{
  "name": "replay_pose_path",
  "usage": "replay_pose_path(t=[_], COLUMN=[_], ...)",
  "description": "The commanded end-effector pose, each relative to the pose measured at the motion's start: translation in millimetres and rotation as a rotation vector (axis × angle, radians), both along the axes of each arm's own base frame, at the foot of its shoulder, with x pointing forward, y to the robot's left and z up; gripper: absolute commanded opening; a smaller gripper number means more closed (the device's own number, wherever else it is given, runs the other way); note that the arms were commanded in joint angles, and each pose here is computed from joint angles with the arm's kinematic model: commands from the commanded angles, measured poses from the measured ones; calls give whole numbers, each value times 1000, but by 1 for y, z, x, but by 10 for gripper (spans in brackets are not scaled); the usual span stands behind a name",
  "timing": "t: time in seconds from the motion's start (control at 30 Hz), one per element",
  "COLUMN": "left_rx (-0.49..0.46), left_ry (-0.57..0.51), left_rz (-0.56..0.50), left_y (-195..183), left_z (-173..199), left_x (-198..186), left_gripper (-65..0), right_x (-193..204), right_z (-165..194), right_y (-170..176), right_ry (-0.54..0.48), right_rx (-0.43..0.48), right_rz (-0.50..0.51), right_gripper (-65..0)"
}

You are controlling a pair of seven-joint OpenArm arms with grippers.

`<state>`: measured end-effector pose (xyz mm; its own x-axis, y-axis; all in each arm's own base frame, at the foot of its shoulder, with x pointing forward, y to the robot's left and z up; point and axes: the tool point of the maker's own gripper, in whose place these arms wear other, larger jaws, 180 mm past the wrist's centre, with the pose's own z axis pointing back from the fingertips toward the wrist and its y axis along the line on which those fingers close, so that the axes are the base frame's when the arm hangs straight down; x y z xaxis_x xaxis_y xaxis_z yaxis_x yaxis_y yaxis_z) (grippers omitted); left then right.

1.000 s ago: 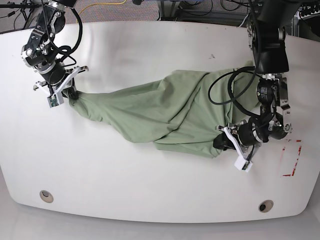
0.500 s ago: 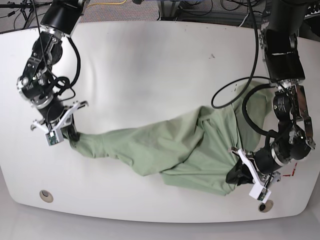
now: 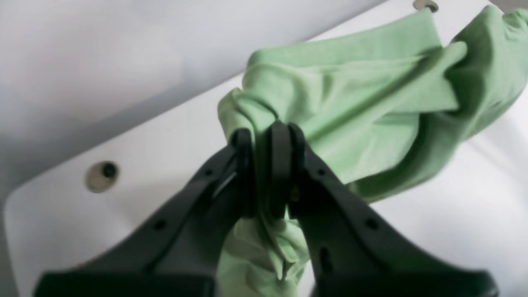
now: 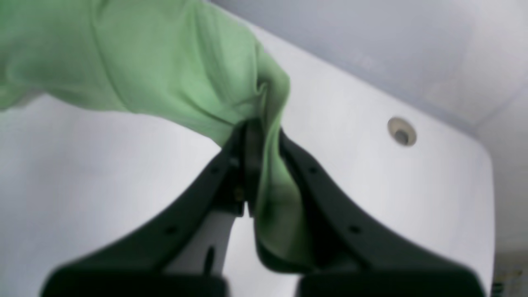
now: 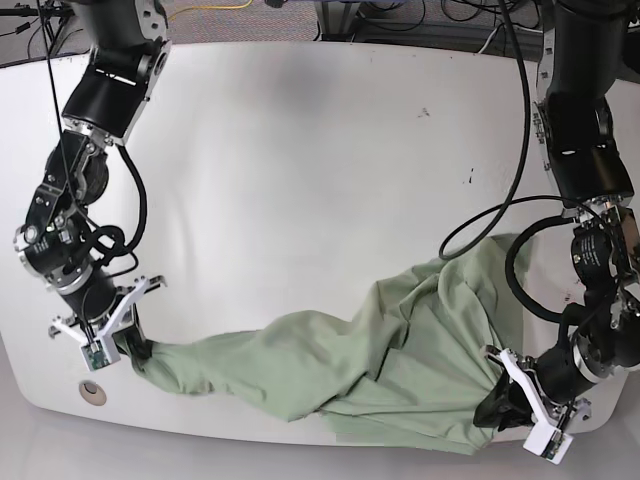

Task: Fold the T-shirt properly
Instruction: 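Lift the polo with both grippers and fling it across the table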

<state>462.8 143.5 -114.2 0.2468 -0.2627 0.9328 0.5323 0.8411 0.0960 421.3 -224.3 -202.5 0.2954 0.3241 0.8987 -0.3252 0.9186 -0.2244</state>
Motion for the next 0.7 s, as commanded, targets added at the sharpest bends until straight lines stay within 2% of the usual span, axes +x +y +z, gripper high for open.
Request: replay_pose_path(t=[0.0,0.33,0.47,0.67], left_rx=[-16,-24,-13,-4], left_ry=[-141,-339,-400,-487], left_rz=[18,45,51,66], left_y=[10,24,28,34], left_z=[57,147,177,220], left_x=[6,7,4,-4], left_gripper=[-639,-639,-639,-639], right_x=[18,53,59,62], right_z=[46,134,173,216], right_y=[-13,-24,-26,-34], right_ry=[-103,-238,-298,-352], right_rx=[-39,-120,-179,-221], right_rz=[-12,0,6,-15], right_gripper=[-650,-650,-650,-650])
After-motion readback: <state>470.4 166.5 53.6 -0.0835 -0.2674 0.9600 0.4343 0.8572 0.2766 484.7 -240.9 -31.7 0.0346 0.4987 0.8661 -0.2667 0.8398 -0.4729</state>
